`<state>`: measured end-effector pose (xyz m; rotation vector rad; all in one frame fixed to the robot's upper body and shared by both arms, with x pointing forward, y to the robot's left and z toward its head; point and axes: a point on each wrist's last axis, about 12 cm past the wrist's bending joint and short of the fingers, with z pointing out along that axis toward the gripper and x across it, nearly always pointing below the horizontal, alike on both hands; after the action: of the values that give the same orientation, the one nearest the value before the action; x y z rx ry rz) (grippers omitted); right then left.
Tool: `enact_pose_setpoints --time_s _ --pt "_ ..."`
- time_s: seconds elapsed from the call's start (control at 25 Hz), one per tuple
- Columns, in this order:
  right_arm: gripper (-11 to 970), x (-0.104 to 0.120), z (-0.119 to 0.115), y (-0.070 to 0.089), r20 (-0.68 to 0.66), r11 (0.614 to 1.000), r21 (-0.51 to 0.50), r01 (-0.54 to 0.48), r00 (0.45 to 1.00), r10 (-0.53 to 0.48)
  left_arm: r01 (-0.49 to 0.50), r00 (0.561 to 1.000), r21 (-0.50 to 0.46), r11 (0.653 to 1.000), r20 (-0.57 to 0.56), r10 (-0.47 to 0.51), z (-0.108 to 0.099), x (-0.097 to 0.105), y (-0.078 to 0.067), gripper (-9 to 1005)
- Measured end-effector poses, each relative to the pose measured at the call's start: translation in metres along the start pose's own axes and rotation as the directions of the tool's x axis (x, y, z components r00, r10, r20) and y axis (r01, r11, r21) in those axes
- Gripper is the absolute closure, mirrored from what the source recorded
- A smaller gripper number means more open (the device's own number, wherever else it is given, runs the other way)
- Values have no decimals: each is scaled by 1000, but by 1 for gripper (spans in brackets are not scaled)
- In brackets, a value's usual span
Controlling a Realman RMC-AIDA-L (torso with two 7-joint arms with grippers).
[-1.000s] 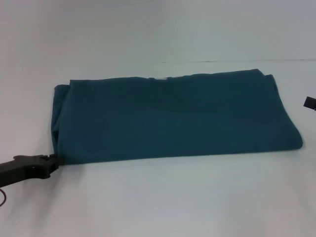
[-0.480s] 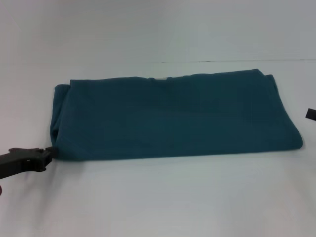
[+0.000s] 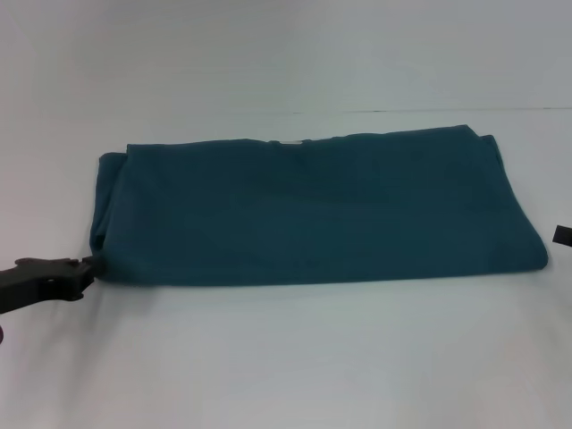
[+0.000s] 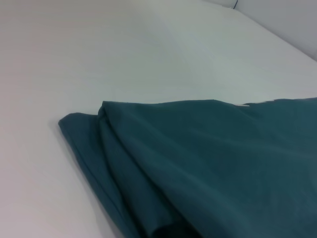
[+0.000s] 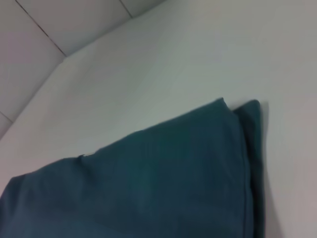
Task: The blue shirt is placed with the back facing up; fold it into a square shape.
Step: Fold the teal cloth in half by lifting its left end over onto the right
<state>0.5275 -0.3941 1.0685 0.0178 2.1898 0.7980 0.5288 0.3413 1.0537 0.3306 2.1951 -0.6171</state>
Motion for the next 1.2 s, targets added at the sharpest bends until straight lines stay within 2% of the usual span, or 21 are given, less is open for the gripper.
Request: enact_pose_setpoints --time_s 0.32,0.52,0.72,1.08,1.2 --pt "308 -3 4 0 -13 998 18 -64 998 64 -3 1000 -5 1000 7 3 0 -2 1 995" --pt "309 0 17 4 -53 997 14 -79 995 80 -5 1000 -5 1000 7 5 0 -3 1 996" --pt "309 2 29 6 -102 997 41 -68 992 71 -9 1000 -6 1000 8 9 0 -4 1 996" --pt "322 1 34 6 -90 996 62 -60 994 66 -14 1000 -6 1000 6 14 3 -7 2 995" --pt "355 1 38 8 -89 997 61 -54 994 59 -15 1000 -8 1000 8 16 3 -9 2 995"
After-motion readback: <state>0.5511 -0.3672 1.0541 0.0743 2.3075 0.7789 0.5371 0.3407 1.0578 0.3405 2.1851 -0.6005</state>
